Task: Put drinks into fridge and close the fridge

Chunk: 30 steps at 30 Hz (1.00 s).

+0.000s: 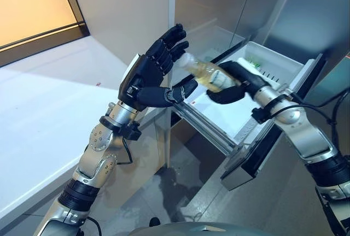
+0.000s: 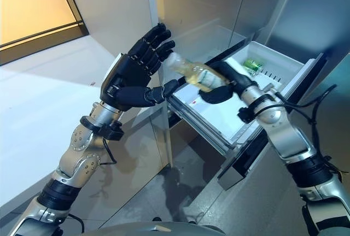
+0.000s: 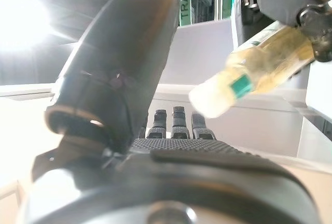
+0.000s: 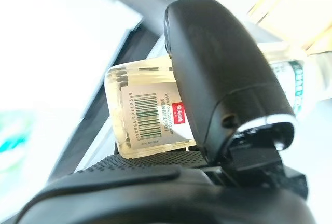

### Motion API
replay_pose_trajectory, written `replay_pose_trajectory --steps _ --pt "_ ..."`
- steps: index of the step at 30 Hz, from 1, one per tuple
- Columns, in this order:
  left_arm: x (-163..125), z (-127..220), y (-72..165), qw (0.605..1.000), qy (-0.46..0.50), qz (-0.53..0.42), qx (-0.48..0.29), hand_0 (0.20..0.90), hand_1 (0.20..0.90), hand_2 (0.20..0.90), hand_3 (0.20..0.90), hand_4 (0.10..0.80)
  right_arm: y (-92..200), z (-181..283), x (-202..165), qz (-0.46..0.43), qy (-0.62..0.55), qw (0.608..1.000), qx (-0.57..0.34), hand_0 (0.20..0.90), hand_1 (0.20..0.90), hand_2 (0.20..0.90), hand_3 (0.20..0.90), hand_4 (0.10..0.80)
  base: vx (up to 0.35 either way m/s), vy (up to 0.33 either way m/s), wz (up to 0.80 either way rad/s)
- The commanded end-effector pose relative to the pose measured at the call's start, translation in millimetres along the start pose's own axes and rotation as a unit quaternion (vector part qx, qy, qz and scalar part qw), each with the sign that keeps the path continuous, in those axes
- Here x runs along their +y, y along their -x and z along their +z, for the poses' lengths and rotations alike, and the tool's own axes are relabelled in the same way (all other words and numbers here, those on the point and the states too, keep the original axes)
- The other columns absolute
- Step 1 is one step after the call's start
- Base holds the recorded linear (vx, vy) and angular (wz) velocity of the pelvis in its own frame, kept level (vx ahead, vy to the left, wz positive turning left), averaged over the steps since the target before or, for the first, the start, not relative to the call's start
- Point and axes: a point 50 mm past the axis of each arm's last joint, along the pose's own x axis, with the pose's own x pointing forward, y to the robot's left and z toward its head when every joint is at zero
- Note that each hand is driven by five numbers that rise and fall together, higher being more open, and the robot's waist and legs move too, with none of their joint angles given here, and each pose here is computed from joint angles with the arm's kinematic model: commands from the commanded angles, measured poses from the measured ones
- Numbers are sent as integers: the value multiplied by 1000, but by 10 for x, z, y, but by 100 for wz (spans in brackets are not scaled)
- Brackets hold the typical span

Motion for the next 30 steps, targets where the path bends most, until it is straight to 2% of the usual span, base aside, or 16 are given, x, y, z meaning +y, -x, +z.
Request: replay_pose_trajectory --steps 1,5,7,9,11,13,14,15,19,21,22,24,27,30 --pt "-111 243 -178 995 34 -54 -77 900 900 900 900 800 20 583 -955 -231 50 963 -127 300 300 300 200 100 13 -9 3" --pt "-139 17 -116 987 145 -59 -17 900 900 900 900 800 5 477 -1077 -265 70 957 -96 300 300 300 200 100 18 -8 8" --pt "-233 -243 -14 961 266 -60 44 900 900 900 900 800 -19 381 -1200 -284 83 953 -65 300 300 300 200 100 31 -15 10" --pt "-299 -363 55 944 314 -65 72 900 900 900 900 800 -33 330 -1263 -290 89 952 -49 300 300 300 200 100 35 -12 9" --pt "-537 -704 324 866 474 -50 152 900 900 900 900 800 -62 152 -1423 -300 106 948 4 300 300 300 200 100 52 -17 12" --pt "-696 -929 562 804 559 -21 204 900 900 900 900 800 -92 27 -1533 -299 118 946 47 300 300 300 200 100 26 -13 17" --pt "-735 -986 643 792 570 -17 218 900 900 900 900 800 -104 7 -1558 -299 121 945 57 300 300 300 200 100 26 -10 25" --pt "-791 -1112 849 780 573 -1 250 900 900 900 900 800 -109 -64 -1625 -299 129 942 82 300 300 300 200 100 15 -5 28" --pt "-821 -1330 1300 756 559 42 339 900 900 900 900 800 -112 -213 -1722 -291 134 938 136 300 300 300 200 100 10 0 25" --pt "-802 -1473 1619 742 540 70 391 900 900 900 900 800 -107 -351 -1721 -279 135 934 175 300 300 300 200 100 19 -3 18" --pt "-794 -1498 1665 742 531 81 401 900 900 900 900 800 -107 -376 -1717 -275 134 934 184 300 300 300 200 100 24 -8 21" --pt "-724 -1612 1945 736 495 118 446 900 900 900 900 800 -88 -540 -1693 -254 137 929 234 300 300 300 200 100 16 -14 23" --pt "-606 -1721 2222 737 432 159 495 900 900 900 900 800 -36 -777 -1622 -228 119 918 301 300 300 300 200 100 -38 -41 24" --pt "-445 -1790 2342 737 374 195 528 900 900 900 900 800 -31 -909 -1525 -216 91 910 343 300 300 300 200 100 -139 -70 26"
